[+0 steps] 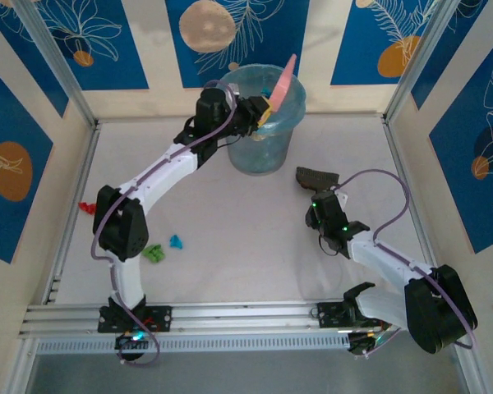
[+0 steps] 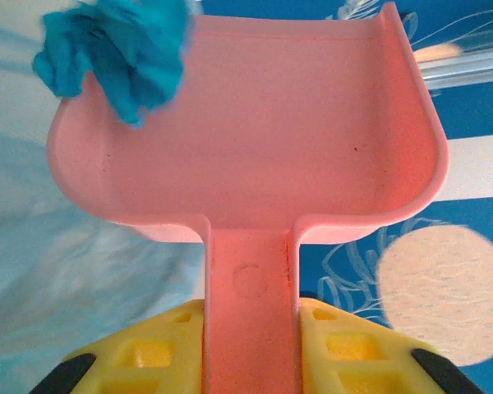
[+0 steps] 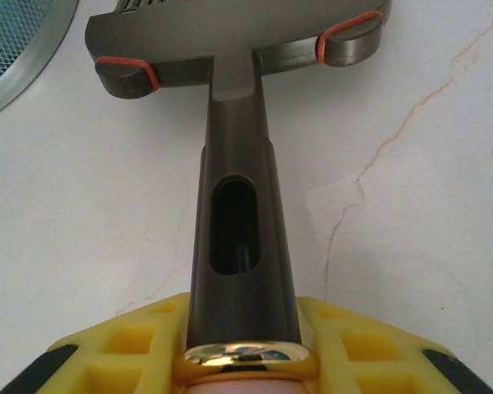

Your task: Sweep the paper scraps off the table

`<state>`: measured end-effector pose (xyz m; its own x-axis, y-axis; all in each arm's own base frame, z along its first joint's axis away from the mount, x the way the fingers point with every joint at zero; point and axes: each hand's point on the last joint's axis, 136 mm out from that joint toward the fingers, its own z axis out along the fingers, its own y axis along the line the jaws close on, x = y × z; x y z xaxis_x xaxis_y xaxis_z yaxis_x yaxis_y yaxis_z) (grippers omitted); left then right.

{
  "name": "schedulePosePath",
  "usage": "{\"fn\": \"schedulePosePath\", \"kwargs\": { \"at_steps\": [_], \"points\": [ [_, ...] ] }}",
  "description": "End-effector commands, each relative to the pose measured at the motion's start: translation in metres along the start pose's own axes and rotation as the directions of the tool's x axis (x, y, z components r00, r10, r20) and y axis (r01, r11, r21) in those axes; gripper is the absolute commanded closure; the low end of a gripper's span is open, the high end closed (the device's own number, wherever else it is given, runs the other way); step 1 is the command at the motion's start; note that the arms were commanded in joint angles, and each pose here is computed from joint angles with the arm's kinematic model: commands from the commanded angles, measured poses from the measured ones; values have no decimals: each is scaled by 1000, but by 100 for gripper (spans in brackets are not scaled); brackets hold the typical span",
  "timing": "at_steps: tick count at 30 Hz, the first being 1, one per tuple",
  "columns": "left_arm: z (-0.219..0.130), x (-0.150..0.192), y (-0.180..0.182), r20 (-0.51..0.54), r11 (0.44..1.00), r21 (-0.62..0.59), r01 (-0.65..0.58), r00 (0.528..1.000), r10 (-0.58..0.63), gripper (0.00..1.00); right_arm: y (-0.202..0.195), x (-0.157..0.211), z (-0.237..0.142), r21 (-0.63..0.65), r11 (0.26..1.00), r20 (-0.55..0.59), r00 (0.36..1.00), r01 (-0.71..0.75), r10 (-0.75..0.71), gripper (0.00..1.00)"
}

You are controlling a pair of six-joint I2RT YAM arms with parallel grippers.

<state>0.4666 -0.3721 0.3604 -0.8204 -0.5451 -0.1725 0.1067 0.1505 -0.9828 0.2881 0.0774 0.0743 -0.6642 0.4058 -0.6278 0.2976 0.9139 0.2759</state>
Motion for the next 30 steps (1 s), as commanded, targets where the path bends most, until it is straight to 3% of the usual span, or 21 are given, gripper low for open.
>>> {"fn": "schedulePosePath", "kwargs": {
  "at_steps": [1, 15, 25, 30],
  "points": [
    [-20, -14, -72, 37, 970, 241, -37, 999, 29, 100, 6, 1, 1, -17, 1000, -28, 1000, 13, -13, 100],
    [-38, -14, -82, 30, 948, 319, 7, 999, -18, 100, 3, 0, 3, 9, 1000, -28, 999, 24, -23, 100],
    [-71, 8, -104, 4, 928, 365, -71, 997, 75, 100, 1, -2, 2, 21, 999, -21, 999, 26, -25, 100],
    [-96, 39, -99, 5, 930, 310, -199, 978, 207, 100, -1, -3, 1, 27, 999, -12, 1000, 25, -25, 100]
  ]
}}
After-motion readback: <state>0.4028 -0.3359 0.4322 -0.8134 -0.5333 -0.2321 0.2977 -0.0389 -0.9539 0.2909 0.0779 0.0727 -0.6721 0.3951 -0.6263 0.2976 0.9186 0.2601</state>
